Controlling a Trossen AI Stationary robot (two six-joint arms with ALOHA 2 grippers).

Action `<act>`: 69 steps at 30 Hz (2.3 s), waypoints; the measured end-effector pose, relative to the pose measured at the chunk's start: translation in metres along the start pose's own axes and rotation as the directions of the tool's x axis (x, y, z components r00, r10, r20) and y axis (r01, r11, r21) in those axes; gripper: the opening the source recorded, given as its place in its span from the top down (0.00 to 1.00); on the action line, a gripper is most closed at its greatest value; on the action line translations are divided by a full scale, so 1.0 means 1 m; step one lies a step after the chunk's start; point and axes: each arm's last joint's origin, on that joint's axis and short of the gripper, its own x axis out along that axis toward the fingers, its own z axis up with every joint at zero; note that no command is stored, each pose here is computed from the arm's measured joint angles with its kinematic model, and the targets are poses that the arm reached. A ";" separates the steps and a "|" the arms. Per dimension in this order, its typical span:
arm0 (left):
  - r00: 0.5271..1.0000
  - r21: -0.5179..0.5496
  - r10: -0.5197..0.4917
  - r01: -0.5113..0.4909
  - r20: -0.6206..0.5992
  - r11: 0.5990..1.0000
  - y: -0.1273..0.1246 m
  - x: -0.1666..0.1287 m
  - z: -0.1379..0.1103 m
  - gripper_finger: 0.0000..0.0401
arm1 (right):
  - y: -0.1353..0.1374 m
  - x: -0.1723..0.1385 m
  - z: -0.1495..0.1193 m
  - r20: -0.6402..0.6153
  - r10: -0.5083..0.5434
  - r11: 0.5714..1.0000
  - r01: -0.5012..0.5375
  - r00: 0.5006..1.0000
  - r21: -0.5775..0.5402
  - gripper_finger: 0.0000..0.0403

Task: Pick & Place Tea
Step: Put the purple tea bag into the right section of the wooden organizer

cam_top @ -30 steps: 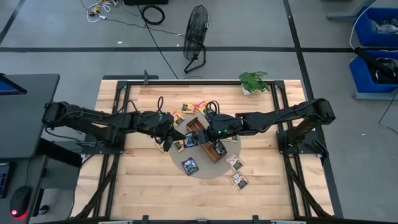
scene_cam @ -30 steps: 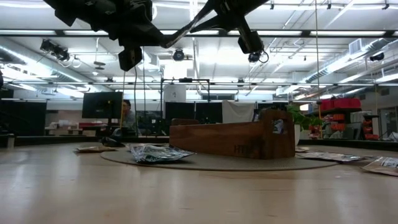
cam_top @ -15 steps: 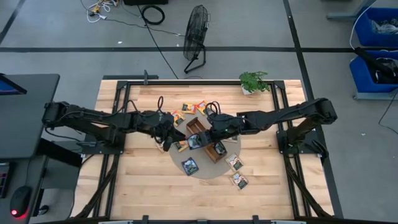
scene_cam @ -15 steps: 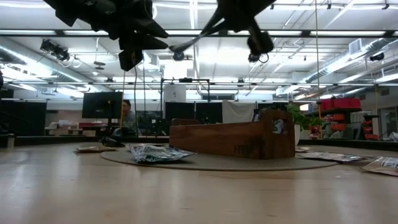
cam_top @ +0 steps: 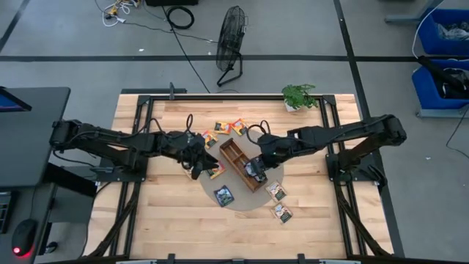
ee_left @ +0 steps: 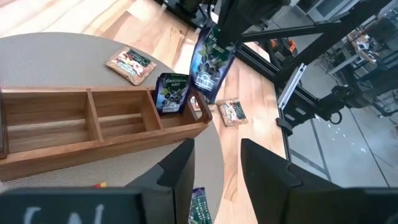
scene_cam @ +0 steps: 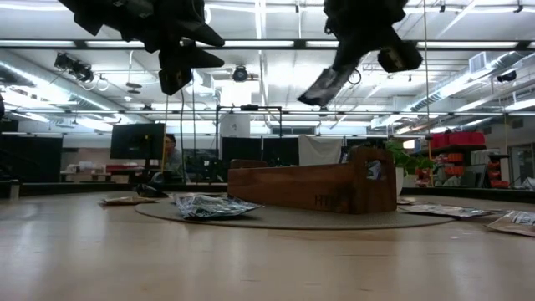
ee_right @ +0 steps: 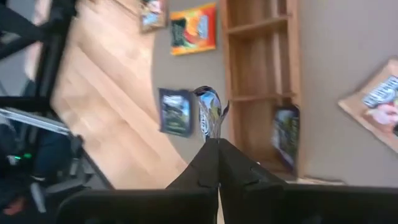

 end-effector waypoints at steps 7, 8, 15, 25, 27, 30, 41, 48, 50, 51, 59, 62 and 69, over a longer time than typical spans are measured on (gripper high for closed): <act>1.000 0.009 0.005 -0.005 -0.007 1.000 0.001 0.000 -0.001 0.66 | -0.002 -0.004 -0.002 -0.053 -0.081 0.996 0.079 0.995 -0.047 1.00; 1.000 0.009 0.006 -0.006 -0.008 1.000 0.001 0.000 -0.001 0.66 | -0.002 -0.005 -0.002 -0.056 -0.089 0.995 0.087 0.994 -0.048 1.00; 1.000 0.008 0.012 -0.012 -0.017 1.000 0.001 0.000 -0.002 0.66 | -0.003 0.004 -0.001 -0.052 -0.143 0.988 0.140 0.988 -0.066 1.00; 0.999 -0.001 0.018 -0.018 -0.026 1.000 0.002 0.000 -0.003 0.66 | -0.007 0.039 -0.002 -0.123 -0.233 0.971 0.225 0.965 -0.075 1.00; 0.999 -0.002 0.019 -0.019 -0.027 1.000 0.002 0.000 -0.003 0.66 | -0.007 0.041 -0.003 -0.129 -0.240 0.970 0.232 0.962 -0.077 1.00; 0.999 -0.003 0.020 -0.021 -0.029 1.000 0.002 0.000 -0.003 0.66 | -0.007 0.044 -0.003 -0.131 -0.245 0.968 0.236 0.961 -0.080 1.00; 0.999 -0.003 0.025 -0.025 -0.035 1.000 0.002 0.000 -0.003 0.66 | -0.008 0.062 -0.003 -0.159 -0.253 0.965 0.238 0.954 -0.106 1.00; 0.998 0.002 0.035 -0.035 -0.050 0.999 0.003 0.000 -0.005 0.66 | -0.011 0.067 -0.003 -0.165 -0.282 0.957 0.266 0.945 -0.115 1.00; 0.998 0.002 0.037 -0.037 -0.053 0.999 0.004 0.000 -0.005 0.66 | -0.011 0.068 -0.001 -0.163 -0.274 0.960 0.259 0.948 -0.108 1.00; 0.998 0.002 0.036 -0.036 -0.053 0.999 0.004 0.000 -0.005 0.66 | -0.011 0.068 -0.001 -0.168 -0.280 0.958 0.265 0.945 -0.108 1.00; 0.998 0.002 0.038 -0.038 -0.056 0.999 0.004 0.000 -0.006 0.66 | -0.013 0.068 -0.001 -0.176 -0.290 0.956 0.276 0.941 -0.099 0.89; 0.998 0.002 0.038 -0.038 -0.056 0.999 0.004 0.000 -0.006 0.66 | -0.013 0.068 -0.001 -0.175 -0.290 0.956 0.276 0.941 -0.100 0.83; 0.998 0.002 0.037 -0.037 -0.057 0.999 0.004 0.000 -0.006 0.66 | -0.010 0.066 0.000 -0.162 -0.263 0.963 0.247 0.951 -0.111 0.72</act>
